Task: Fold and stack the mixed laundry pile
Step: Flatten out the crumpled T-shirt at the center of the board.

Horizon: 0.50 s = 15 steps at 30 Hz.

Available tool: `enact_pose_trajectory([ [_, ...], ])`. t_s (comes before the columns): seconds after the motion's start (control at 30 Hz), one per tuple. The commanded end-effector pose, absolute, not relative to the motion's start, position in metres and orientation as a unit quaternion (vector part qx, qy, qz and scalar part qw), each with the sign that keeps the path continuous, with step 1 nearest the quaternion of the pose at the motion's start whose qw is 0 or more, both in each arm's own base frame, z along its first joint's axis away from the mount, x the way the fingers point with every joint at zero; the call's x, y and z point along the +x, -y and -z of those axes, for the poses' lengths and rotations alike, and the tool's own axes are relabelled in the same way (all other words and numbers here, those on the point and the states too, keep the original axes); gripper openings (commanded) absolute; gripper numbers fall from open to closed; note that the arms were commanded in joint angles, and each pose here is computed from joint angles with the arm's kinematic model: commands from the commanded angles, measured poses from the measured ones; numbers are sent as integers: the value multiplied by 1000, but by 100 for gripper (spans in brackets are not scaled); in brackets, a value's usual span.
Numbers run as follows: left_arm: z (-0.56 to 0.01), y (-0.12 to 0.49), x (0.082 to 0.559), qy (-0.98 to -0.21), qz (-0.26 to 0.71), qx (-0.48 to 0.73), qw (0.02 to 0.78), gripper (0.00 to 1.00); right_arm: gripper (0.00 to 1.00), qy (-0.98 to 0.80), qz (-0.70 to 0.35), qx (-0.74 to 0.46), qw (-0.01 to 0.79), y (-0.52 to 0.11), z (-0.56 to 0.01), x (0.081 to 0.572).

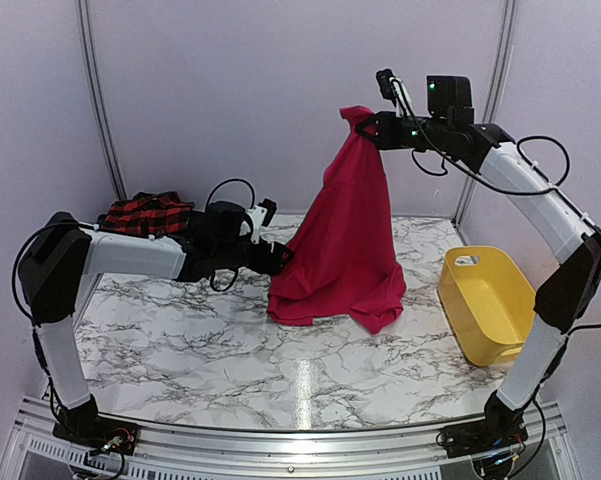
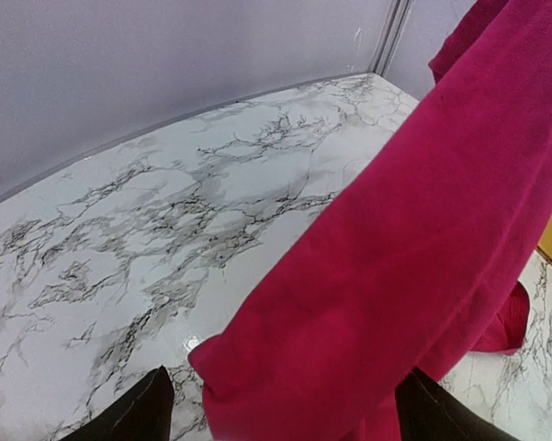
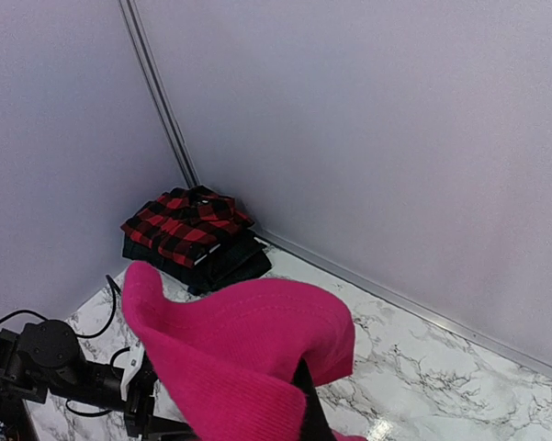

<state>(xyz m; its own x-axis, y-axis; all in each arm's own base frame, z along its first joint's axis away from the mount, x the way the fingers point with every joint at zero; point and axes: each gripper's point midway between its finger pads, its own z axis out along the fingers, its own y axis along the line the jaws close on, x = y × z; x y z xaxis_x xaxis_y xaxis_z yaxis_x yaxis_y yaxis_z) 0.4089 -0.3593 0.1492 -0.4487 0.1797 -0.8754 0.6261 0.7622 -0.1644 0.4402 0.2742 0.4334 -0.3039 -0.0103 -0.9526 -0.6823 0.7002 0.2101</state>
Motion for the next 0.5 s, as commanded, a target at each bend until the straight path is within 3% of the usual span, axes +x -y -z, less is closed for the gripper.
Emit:
enact_pose_trajectory([
  [0.0, -151, 373, 426, -808, 225, 245, 487, 86, 0, -723, -318, -230, 569, -273, -464, 440],
  [0.1, -143, 359, 445, -821, 176, 209, 502, 82, 0, -718, -314, -229, 577, -270, -474, 440],
  [0.3, -124, 319, 477, -850, 86, 137, 500, 57, 0, -709, -315, -220, 591, -259, -492, 436],
  [0.47, -107, 318, 493, -866, 89, 144, 471, 46, 0, -701, -323, -222, 596, -257, -501, 432],
])
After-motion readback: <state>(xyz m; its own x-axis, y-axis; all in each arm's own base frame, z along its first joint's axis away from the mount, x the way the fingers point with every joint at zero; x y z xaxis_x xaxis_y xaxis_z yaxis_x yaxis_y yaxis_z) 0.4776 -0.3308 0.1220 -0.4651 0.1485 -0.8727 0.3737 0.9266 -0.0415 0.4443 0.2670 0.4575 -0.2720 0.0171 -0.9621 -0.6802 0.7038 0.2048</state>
